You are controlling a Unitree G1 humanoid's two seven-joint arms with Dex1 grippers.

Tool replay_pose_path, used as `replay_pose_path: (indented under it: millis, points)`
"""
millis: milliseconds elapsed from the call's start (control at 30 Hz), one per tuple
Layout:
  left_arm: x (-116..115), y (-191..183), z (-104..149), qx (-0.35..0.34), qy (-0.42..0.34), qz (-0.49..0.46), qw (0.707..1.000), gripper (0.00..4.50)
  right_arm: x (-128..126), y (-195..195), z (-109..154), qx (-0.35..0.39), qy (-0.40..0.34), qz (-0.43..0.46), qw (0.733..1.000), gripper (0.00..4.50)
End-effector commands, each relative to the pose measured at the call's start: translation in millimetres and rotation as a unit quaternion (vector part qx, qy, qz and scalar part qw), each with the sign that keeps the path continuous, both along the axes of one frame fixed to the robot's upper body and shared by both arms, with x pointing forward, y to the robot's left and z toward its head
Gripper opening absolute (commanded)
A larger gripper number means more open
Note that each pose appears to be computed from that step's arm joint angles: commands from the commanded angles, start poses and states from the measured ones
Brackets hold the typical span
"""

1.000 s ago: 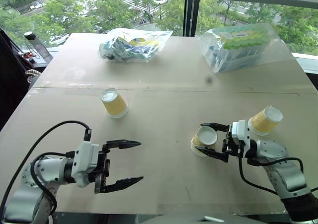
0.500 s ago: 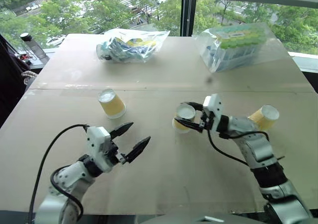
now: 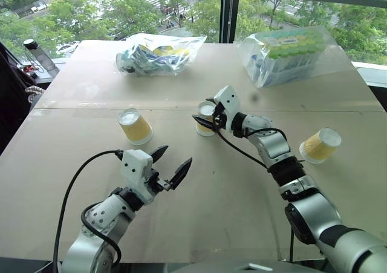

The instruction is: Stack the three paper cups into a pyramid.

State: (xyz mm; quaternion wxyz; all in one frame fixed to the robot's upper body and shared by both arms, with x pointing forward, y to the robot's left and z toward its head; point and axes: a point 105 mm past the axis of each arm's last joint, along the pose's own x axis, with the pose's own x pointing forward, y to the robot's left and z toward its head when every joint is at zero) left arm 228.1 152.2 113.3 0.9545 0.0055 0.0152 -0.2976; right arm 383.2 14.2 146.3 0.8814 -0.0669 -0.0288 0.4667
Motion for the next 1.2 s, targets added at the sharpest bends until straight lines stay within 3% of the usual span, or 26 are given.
replay_pose_path:
  millis: [33,300,567,700,967,1200]
  points:
    - [-10.5,-13.0,11.5,0.009,-0.022,-0.050,0.998,4.50,-11.6,-14.8,19.7,0.031,-0.030,0.010,0.999,4.47]
    - [-21.1,-31.4,26.5,0.020,-0.005,-0.188,0.982,4.50,-56.2,-72.2,12.9,-0.004,-0.040,0.000,0.999,4.47]
    - [-0.1,-63.7,58.6,0.061,-0.034,-0.347,0.935,4.50,-86.5,-182.0,52.4,-0.027,-0.128,-0.203,0.970,4.47]
    - [7.0,-74.0,60.5,0.077,-0.035,-0.400,0.913,4.50,-104.7,-221.3,50.1,-0.034,-0.125,-0.296,0.946,4.47]
    - [14.2,-77.8,61.8,0.108,-0.039,-0.451,0.885,4.50,-133.5,-252.0,22.4,-0.018,-0.094,-0.413,0.906,4.47]
    - [16.5,-83.8,67.9,0.103,-0.047,-0.465,0.878,4.50,-145.3,-263.0,8.0,0.013,-0.074,-0.473,0.878,4.47]
